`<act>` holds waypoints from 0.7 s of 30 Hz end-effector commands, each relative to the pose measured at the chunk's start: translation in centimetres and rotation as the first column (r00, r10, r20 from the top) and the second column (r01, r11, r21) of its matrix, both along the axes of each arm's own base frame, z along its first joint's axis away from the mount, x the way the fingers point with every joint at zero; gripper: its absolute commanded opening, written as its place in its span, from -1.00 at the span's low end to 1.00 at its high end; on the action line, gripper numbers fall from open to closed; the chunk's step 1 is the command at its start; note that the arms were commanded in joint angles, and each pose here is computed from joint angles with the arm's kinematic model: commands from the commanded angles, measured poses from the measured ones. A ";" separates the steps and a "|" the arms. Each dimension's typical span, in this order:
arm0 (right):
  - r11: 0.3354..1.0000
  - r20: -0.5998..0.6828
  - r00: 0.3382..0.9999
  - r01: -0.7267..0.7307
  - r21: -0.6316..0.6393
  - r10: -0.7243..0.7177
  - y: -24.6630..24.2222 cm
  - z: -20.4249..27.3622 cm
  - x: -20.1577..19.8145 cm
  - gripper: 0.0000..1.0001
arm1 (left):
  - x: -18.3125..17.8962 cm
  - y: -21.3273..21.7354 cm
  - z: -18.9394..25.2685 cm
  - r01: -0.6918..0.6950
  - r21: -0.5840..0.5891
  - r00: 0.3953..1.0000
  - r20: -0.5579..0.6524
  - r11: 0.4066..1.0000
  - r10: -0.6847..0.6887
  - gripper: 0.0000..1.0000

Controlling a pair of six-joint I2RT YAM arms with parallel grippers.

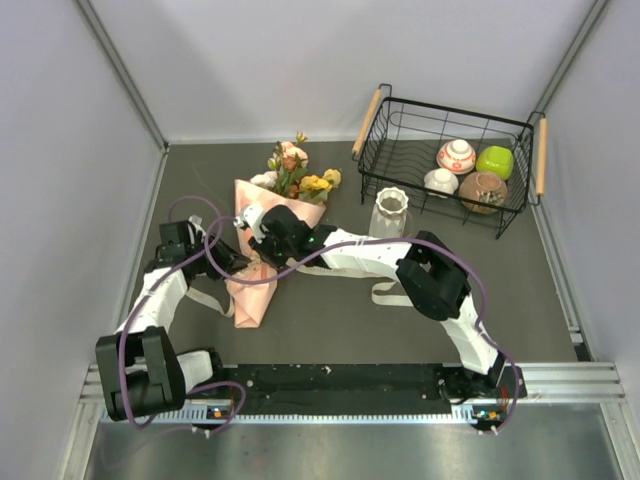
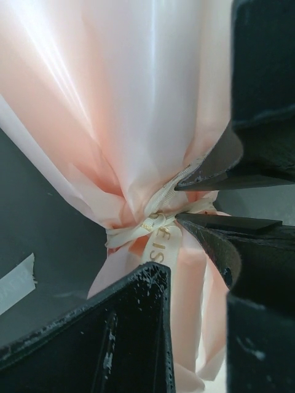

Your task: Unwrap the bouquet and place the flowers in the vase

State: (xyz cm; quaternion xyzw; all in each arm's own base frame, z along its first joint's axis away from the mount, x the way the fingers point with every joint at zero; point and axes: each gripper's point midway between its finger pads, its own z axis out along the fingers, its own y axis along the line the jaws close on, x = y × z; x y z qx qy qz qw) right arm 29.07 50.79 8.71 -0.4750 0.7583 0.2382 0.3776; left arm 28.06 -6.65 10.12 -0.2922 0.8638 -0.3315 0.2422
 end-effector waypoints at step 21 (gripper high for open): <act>0.990 0.080 0.990 -0.125 0.061 0.120 2.1 0.2 -1.5 -0.47 | 1.8 0.9 0.8 -0.056 0.021 0.997 0.056 0.998 0.055 -0.20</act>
